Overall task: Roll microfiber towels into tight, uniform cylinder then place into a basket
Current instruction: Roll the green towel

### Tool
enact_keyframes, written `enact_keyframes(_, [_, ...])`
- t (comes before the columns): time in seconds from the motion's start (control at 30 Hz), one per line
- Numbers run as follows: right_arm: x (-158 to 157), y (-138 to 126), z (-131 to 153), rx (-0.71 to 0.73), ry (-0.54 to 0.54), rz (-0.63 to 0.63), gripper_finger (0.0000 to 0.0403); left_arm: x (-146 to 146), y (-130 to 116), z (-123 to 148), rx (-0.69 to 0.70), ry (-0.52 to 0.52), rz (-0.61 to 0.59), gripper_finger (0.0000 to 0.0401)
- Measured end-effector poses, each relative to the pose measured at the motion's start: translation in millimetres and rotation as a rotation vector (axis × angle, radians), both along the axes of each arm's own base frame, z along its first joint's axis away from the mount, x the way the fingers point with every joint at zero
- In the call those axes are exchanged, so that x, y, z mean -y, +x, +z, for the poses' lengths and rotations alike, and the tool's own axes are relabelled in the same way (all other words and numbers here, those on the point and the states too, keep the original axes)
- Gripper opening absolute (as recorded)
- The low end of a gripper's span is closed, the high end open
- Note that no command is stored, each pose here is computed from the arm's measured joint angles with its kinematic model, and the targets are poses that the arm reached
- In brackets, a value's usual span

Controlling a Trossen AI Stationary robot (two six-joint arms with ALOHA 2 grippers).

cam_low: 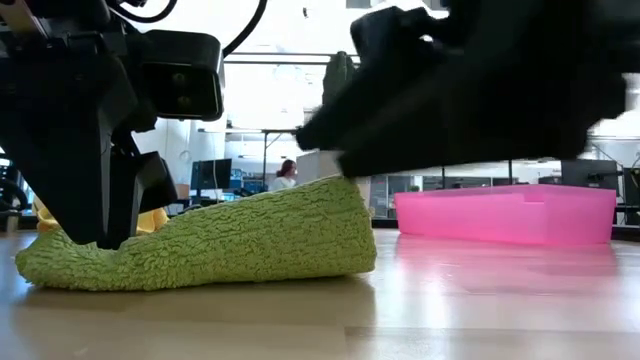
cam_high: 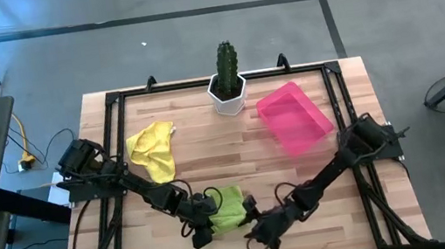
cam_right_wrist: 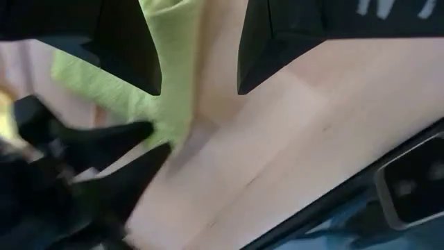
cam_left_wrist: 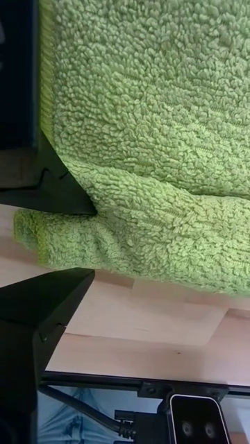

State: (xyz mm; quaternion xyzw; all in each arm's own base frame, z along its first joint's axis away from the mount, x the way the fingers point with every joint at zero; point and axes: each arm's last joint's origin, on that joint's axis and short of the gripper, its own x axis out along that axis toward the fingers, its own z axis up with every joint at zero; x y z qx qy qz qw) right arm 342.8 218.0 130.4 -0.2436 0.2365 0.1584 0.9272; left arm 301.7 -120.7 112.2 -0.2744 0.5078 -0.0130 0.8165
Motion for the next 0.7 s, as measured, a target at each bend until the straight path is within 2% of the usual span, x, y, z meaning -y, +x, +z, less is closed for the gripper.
enact_keyframes(0.27, [9,2,-19,-0.071,-0.025,-0.097,0.0183,0,0,0,0.002,0.002,0.001,0.0131])
enact_keyframes(0.53, [13,5,-20,-0.064,-0.029,-0.113,0.0183,0,0,0,0.003,0.002,0.001,0.0131])
enact_keyframes(0.7, [21,6,-24,-0.118,-0.027,-0.153,0.0183,0,0,0,0.004,0.001,0.001,0.0131])
